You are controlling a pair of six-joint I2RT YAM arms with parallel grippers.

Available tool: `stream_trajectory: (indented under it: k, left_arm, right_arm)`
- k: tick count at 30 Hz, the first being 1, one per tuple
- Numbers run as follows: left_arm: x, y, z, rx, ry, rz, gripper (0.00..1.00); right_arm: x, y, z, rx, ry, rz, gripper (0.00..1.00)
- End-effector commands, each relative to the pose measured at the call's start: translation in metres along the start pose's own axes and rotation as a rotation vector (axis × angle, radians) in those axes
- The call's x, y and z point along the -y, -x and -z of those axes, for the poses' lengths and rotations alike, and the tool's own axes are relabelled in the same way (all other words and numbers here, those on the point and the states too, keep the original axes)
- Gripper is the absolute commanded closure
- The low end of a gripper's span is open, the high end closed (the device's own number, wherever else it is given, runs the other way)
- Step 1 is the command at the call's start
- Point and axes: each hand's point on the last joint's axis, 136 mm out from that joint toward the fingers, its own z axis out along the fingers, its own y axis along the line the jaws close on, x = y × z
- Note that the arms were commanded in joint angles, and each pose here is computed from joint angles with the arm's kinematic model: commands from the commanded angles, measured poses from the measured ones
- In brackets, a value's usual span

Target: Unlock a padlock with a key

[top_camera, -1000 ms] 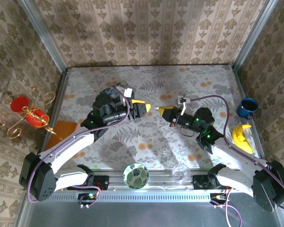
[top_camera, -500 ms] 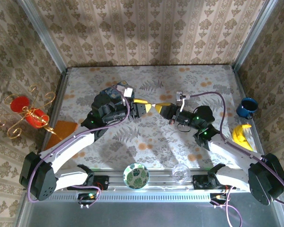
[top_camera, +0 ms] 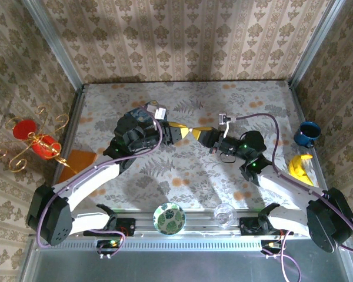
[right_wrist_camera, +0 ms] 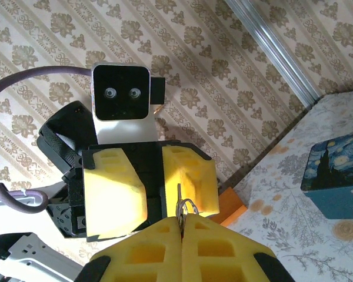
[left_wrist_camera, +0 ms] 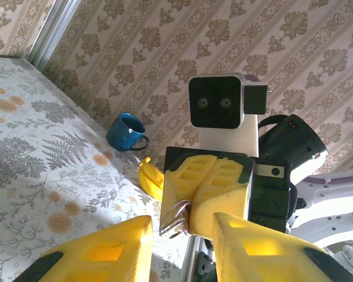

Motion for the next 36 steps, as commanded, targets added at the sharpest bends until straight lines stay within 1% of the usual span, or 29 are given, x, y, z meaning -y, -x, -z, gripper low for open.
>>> stream_trajectory:
  k: [1,3,8,14,23,27,31,33,36]
  left_arm:
    - [0.0131,0.0126,-0.0007,0.025,-0.055,-0.031,0.69]
    - [0.0123,0.0127,-0.0012,0.025,-0.056,-0.03,0.72]
    - [0.011,0.0126,-0.0024,0.024,-0.057,-0.026,0.83]
    - [0.0114,0.0142,-0.0013,0.032,-0.058,-0.028,0.88]
    - [0.0092,0.019,0.0046,0.06,-0.034,-0.039,0.87]
    - [0.0103,0.0206,0.0051,0.067,-0.035,-0.042,0.83]
    - [0.0107,0.022,0.0055,0.075,-0.036,-0.043,0.82]
    - [0.0107,0.0223,0.0057,0.076,-0.037,-0.042,0.84]
    - [0.0116,0.0223,0.0058,0.077,-0.041,-0.041,0.91]
  right_arm:
    - [-0.0186,0.0142,-0.0048,0.023,0.065,0.03,1.0]
    - [-0.019,0.0135,-0.0055,0.019,0.069,0.03,1.0]
    - [-0.0193,0.013,-0.0071,0.017,0.071,0.027,1.0]
    - [-0.0175,0.0107,-0.0078,0.009,0.068,0.02,1.0]
    - [-0.0172,0.0097,-0.0078,0.009,0.068,0.018,1.0]
    - [-0.0176,0.0096,-0.0083,0.008,0.07,0.016,1.0]
    - [-0.0192,0.0107,-0.0088,0.012,0.075,0.019,1.0]
    - [-0.0199,0.0109,-0.0089,0.012,0.077,0.017,1.0]
    - [-0.0203,0.011,-0.0089,0.013,0.078,0.017,1.0]
